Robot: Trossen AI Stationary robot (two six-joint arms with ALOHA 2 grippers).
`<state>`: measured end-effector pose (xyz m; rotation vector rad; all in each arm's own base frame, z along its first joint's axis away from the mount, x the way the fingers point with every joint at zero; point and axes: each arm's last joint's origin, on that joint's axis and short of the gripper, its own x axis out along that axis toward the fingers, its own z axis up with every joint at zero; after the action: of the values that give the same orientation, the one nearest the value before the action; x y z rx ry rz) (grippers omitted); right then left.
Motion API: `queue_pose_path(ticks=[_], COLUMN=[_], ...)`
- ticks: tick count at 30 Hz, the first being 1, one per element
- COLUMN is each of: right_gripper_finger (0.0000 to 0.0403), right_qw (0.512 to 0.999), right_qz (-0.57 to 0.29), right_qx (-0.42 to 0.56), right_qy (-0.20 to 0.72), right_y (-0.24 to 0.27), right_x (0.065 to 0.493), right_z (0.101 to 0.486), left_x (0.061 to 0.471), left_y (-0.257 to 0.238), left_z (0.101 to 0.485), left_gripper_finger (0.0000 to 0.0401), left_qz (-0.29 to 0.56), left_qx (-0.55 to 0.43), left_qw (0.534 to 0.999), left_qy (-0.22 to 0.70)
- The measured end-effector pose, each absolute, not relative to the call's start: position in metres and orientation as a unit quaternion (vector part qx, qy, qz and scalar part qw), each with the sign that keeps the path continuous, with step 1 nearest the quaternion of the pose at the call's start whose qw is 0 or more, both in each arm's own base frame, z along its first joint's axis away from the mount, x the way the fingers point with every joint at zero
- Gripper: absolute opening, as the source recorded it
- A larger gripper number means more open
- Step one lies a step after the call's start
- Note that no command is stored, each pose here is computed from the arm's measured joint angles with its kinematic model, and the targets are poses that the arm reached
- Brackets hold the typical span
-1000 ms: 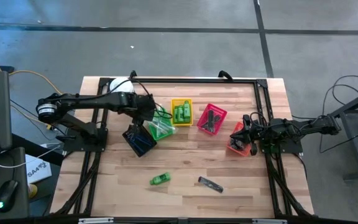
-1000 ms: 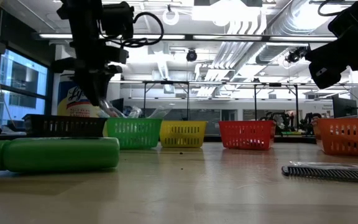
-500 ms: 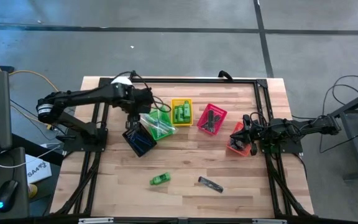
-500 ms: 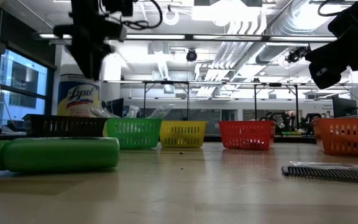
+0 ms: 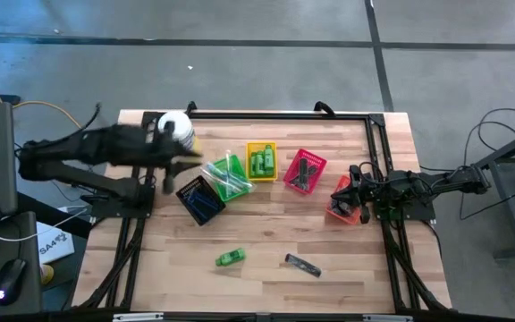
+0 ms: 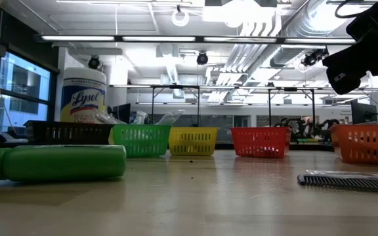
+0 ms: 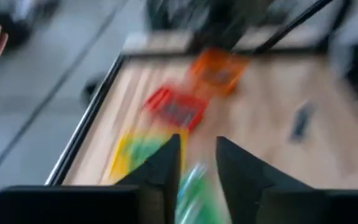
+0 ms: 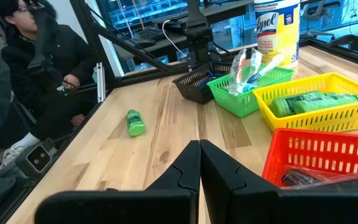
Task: Pick & Place Travel size toiletries
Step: Put the black hair comb into the red bin
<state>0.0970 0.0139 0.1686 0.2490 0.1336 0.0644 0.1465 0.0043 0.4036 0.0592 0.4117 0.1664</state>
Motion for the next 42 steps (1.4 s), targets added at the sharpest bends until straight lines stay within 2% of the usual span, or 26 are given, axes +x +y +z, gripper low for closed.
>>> queue_pose_path(ticks=[5,10,18,28,31,42], right_gripper_finger=[0.0002,0.0002,0.0002,0.0002,0.0002,0.0002], right_qw=[0.99,0.99,0.99,0.991,0.992,0.992], right_qz=[0.032,0.032,0.032,0.008,0.01,0.012], right_qx=[0.124,0.124,0.124,0.119,0.113,0.108], right_qy=[0.067,0.067,0.067,0.062,0.062,0.062], right_y=[0.014,0.014,0.014,0.012,0.013,0.013], right_x=[0.097,0.097,0.097,0.097,0.097,0.097], right_z=[0.169,0.169,0.169,0.169,0.169,0.169], left_x=[0.117,0.095,0.082,0.066,0.068,0.086], left_y=[-0.021,-0.022,-0.017,-0.008,-0.008,-0.016], left_z=[0.374,0.321,0.258,0.247,0.239,0.195], left_gripper_finger=[0.0016,0.0004,0.0001,0.0,0.0,0.0], left_qz=[-0.008,0.011,0.025,0.091,0.084,0.056], left_qx=[0.07,0.081,0.127,0.123,0.133,0.156], left_qw=[0.997,0.996,0.99,0.987,0.987,0.986], left_qy=[0.031,-0.045,-0.06,-0.054,-0.017,-0.008])
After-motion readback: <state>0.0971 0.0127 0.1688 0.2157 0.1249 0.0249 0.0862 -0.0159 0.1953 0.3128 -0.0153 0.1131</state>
